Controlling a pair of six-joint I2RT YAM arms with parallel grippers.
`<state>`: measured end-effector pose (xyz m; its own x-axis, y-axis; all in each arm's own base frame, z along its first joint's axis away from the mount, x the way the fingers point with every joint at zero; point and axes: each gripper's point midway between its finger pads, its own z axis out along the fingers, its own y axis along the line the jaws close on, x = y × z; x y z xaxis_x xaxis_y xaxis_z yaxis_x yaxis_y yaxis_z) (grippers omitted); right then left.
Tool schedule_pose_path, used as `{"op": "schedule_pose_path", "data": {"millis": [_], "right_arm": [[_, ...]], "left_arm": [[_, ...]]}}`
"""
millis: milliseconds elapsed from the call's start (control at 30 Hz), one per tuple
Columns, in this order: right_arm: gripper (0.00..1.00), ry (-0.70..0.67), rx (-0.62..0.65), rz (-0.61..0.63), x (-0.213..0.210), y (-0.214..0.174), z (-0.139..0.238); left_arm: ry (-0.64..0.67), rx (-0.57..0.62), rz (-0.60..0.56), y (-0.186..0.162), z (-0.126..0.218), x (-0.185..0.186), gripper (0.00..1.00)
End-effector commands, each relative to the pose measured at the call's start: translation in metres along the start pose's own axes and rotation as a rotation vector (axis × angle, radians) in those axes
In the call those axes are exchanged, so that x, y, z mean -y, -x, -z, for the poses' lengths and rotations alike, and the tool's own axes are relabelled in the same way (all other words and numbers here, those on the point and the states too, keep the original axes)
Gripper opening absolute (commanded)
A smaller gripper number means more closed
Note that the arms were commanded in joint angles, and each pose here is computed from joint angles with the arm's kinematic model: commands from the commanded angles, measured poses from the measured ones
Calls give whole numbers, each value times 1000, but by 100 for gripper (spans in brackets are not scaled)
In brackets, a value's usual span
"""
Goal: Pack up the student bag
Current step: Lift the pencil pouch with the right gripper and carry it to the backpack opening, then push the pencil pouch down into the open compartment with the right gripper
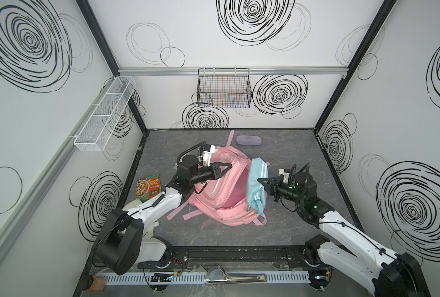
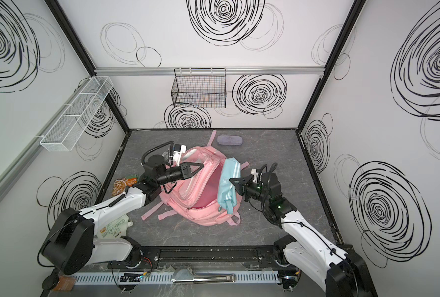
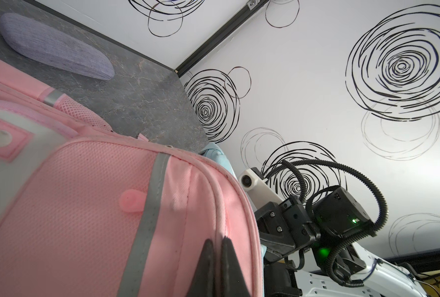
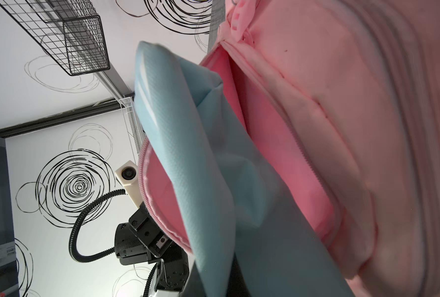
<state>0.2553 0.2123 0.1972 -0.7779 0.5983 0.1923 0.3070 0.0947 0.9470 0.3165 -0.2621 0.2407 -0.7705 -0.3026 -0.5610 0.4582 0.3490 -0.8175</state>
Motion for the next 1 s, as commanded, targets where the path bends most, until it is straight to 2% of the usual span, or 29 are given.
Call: {"op": "schedule_pose_path", "data": {"millis": [0, 167, 500, 700, 967], "right_arm": [[0, 102, -38, 50, -41, -10, -4], [0, 117, -58, 73, -50, -18, -8], [0, 137, 29, 102, -56, -11, 0], [0, 141, 9, 43, -58, -12, -7], [0, 135, 39, -27, -50, -9, -33]], "left_arm": [[-101, 83, -93, 22, 6, 32, 0], [-110, 83, -97, 20, 6, 35, 0], [-133, 91, -104, 21, 9, 44, 0], [-143, 99, -99, 23, 11, 47, 0], [-241, 121, -92, 30, 17, 70, 0]]}}
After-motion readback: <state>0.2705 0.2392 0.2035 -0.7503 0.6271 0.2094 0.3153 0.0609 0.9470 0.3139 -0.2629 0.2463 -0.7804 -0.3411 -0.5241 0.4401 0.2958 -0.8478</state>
